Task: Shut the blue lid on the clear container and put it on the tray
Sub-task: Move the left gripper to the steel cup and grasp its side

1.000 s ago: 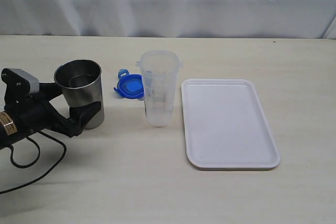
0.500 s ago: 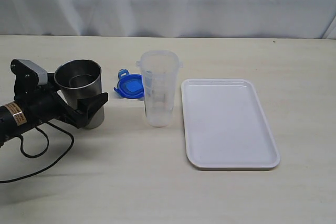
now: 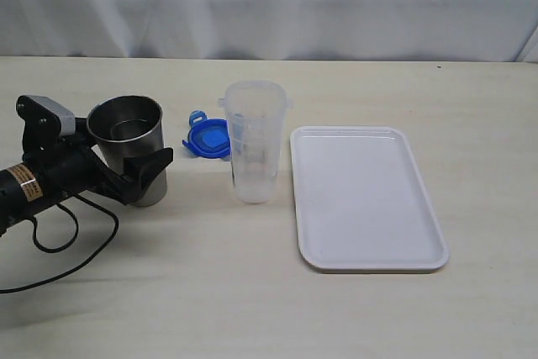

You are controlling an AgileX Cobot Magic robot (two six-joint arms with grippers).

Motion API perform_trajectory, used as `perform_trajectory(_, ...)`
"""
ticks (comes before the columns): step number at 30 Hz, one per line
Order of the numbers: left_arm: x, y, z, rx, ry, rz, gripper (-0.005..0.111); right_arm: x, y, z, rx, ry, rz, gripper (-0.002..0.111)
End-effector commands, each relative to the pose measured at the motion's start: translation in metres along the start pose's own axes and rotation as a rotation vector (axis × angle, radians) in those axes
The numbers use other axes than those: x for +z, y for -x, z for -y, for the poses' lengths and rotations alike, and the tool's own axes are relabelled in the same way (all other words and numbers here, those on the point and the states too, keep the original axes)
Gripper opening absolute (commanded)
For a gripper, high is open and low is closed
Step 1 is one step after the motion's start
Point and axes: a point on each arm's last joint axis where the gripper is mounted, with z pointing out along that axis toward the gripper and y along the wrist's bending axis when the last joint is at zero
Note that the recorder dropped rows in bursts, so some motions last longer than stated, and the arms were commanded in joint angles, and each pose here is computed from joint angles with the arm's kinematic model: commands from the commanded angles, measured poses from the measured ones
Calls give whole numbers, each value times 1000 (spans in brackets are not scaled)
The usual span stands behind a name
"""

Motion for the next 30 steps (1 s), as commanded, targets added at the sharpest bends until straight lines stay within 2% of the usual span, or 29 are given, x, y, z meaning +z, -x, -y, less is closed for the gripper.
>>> perform_trajectory(1, 1, 2, 0, -5, 1, 12, 105, 0, 0, 0, 6, -2, 15, 5)
perform_trajectory(7, 1, 2, 0, -5, 1, 12, 105, 0, 0, 0, 6, -2, 15, 5)
perform_trajectory(9, 1, 2, 0, -5, 1, 12, 101, 0, 0, 0, 6, -2, 15, 5)
perform_trajectory(12, 1, 2, 0, -5, 1, 12, 88, 0, 0, 0, 6, -2, 15, 5)
perform_trajectory(14, 1, 2, 0, -5, 1, 12, 73, 0, 0, 0, 6, -2, 15, 5)
perform_trajectory(18, 1, 1, 3, 5, -32, 6, 52, 0, 0, 0, 6, -2, 15, 5)
perform_trajectory(24, 1, 0, 6, 20, -70, -4, 12, 0, 0, 0, 6, -2, 15, 5)
perform_trajectory(25, 1, 0, 6, 20, -71, -10, 2, 0, 0, 0, 6, -2, 15, 5)
perform_trajectory(30, 1, -1, 7, 22, -73, -16, 0, 0, 0, 0, 6, -2, 15, 5)
